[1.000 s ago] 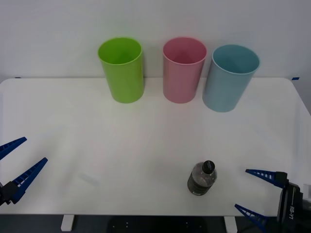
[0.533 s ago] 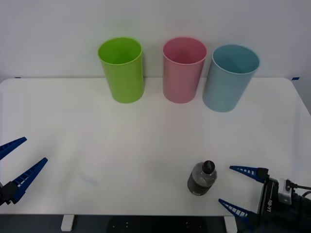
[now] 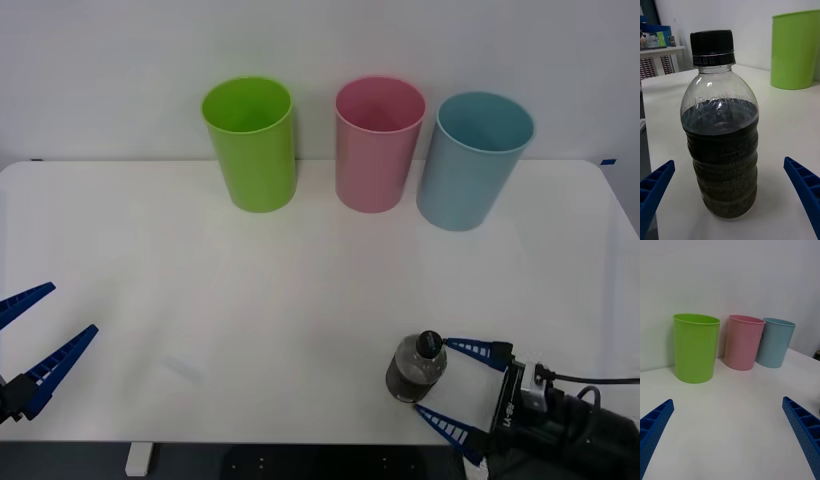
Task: Grasp the object on the table and drop it into the matching bin: aluminum can to the light blue bin, PET bottle to the pink bin.
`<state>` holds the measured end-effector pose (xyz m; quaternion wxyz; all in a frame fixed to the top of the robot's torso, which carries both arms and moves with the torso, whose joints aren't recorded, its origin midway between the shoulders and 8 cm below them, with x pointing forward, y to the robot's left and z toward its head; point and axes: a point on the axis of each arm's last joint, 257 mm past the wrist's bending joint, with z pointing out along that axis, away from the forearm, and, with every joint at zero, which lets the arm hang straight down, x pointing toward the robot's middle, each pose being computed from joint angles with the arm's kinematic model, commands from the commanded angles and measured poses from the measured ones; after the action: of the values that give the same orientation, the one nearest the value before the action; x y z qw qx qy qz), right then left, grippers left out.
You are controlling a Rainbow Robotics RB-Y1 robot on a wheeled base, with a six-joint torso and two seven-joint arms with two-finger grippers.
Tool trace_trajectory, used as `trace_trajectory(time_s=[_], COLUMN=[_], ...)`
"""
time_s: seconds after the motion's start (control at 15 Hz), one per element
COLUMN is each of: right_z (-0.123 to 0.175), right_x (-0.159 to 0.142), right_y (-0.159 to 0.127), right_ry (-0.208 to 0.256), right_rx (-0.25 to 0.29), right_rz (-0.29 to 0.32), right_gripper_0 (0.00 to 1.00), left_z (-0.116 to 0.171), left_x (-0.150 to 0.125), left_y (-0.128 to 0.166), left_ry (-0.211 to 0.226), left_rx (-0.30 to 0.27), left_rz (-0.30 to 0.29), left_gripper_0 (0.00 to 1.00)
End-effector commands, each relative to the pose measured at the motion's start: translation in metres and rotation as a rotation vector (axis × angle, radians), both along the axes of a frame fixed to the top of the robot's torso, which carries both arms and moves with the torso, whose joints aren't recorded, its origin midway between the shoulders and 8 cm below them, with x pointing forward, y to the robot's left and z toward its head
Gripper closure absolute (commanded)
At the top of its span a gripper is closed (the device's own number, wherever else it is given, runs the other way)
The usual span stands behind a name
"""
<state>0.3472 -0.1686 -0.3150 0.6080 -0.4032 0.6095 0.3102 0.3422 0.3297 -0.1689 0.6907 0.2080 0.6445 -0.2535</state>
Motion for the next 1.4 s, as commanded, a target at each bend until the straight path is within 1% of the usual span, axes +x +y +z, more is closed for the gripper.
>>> trace_trajectory(time_s=[0.07,0.13,0.27,0.47,0.8,0.87,0.93,1.0,1.4], right_z=[-0.002,-0.001,-0.003,-0.003,-0.002,-0.002,-0.001,0.0,0.001], right_x=[0.005,0.008,0.008,0.012,0.013,0.014,0.014,0.015,0.017], right_y=[0.013,0.017,0.024,0.033,0.033,0.033,0.034,0.033,0.034], right_ry=[-0.006,-0.014,-0.011,-0.021,-0.03,-0.037,-0.041,-0.043,-0.05], right_rx=[0.001,-0.002,-0.005,-0.004,-0.009,-0.012,-0.011,-0.013,-0.015], right_rz=[0.0,0.001,0.009,0.011,0.011,0.012,0.012,0.012,0.013], right_gripper_0=[0.0,0.0,0.0,0.0,0.0,0.07,0.88,1.0,1.0], left_z=[0.0,0.0,0.0,0.0,0.0,0.0,0.0,0.0,0.0], left_x=[0.0,0.0,0.0,0.0,0.0,0.0,0.0,0.0,0.0], left_y=[0.0,0.0,0.0,0.0,0.0,0.0,0.0,0.0,0.0], left_ry=[0.0,0.0,0.0,0.0,0.0,0.0,0.0,0.0,0.0], left_rx=[0.0,0.0,0.0,0.0,0.0,0.0,0.0,0.0,0.0], left_rz=[0.0,0.0,0.0,0.0,0.0,0.0,0.0,0.0,0.0], left_gripper_0=[0.0,0.0,0.0,0.0,0.0,0.0,0.0,0.0,0.0])
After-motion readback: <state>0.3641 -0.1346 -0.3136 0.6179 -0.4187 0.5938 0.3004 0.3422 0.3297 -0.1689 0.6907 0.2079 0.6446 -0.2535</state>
